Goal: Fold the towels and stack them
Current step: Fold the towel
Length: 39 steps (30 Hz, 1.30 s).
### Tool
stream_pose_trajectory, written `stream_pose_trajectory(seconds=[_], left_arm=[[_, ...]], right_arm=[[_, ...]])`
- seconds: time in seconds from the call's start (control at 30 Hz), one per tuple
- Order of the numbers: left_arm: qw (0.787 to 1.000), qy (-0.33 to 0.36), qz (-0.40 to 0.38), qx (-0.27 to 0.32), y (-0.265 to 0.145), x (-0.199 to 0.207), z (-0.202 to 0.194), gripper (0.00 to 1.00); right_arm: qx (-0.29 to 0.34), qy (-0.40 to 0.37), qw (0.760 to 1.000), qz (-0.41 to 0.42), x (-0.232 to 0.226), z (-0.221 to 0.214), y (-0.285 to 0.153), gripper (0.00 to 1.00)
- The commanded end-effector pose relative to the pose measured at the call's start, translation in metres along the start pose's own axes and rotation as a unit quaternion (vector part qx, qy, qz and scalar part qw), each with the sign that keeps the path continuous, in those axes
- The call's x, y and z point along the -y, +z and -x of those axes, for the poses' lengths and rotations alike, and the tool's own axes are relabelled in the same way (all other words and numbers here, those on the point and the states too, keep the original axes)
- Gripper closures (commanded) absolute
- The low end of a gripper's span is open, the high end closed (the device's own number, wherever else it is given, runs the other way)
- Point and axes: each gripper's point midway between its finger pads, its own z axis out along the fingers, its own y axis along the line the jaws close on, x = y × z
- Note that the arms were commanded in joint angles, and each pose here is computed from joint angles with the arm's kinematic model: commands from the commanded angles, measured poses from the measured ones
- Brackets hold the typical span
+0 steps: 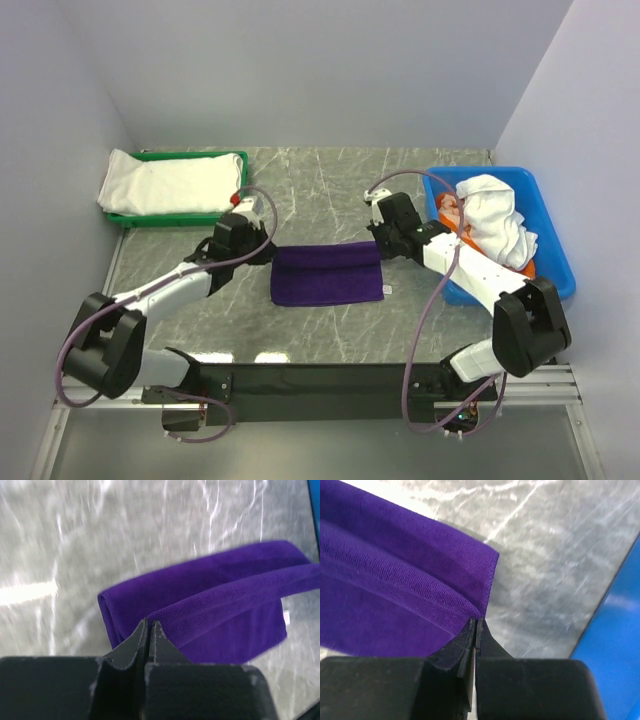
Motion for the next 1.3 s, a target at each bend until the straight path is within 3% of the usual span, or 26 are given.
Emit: stream_pose_trajectory(seconds=[0.0, 0.4, 0.63, 0.77, 1.27], left_arm=[[0.999, -0.033, 0.004, 0.003, -0.016, 0.002, -0.009, 0.99], [0.997, -0.069, 0.012, -0.028, -0.030, -0.002, -0.036, 0.99], [0.994, -0.083, 0.007, -0.072, -0.027, 0.000, -0.066, 0.99], [0.990, -0.101, 0.048, -0.083, -0.030, -0.014, -0.078, 0.99], [0.985, -0.124, 0.054, -0.104, -0.035, -0.015, -0.094, 0.98]], right_arm=[[-0.017, 0.023, 1.000, 0.010, -0.008, -0.013, -0.017, 1.00], [-0.090, 0.059, 0.993, 0.049, -0.031, -0.052, -0.025, 1.00], [-0.126, 0.058, 0.990, 0.012, -0.023, -0.062, -0.010, 1.00], [-0.144, 0.058, 0.988, 0.009, -0.023, -0.066, -0.004, 1.00], [-0.166, 0.049, 0.985, 0.022, -0.031, -0.072, 0.004, 0.99]])
